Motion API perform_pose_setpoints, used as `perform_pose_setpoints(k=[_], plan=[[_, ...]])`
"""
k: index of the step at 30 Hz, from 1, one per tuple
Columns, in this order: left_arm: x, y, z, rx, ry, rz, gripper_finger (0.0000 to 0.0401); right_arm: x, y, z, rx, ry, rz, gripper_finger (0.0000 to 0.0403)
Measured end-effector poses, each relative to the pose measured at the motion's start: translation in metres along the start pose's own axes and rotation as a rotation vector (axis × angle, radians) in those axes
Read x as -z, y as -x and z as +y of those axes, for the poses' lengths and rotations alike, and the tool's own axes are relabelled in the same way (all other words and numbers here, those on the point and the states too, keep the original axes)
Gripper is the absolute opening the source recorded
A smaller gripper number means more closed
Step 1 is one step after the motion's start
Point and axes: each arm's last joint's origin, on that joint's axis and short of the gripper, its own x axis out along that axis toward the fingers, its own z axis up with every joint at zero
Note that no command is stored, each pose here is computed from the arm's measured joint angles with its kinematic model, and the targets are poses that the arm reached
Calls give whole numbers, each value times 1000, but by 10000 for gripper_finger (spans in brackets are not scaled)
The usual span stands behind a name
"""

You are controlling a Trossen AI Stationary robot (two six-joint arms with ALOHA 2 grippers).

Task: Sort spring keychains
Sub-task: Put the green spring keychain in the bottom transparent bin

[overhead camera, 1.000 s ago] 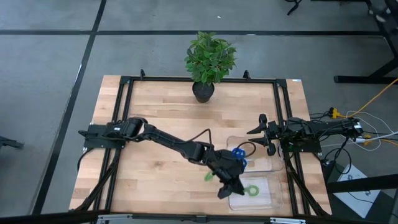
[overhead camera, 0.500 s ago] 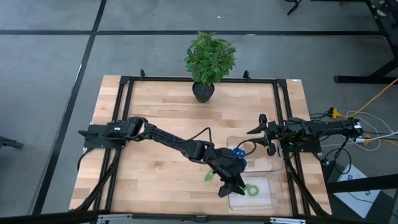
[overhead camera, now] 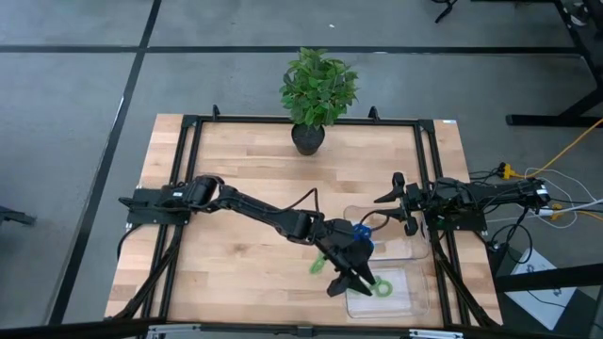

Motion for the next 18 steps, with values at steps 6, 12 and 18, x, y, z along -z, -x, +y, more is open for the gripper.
perform_pose_setpoints(k=[6,12,18], plan=[[-1,1,2,-5,-120,-6,153,0,0,0,0,0,0,154],[-2,1,2,-10,-251,-9,153,0,0,0,0,0,0,154],[-5,4,7,-17,-275,-15,153,0,0,0,0,0,0,154]])
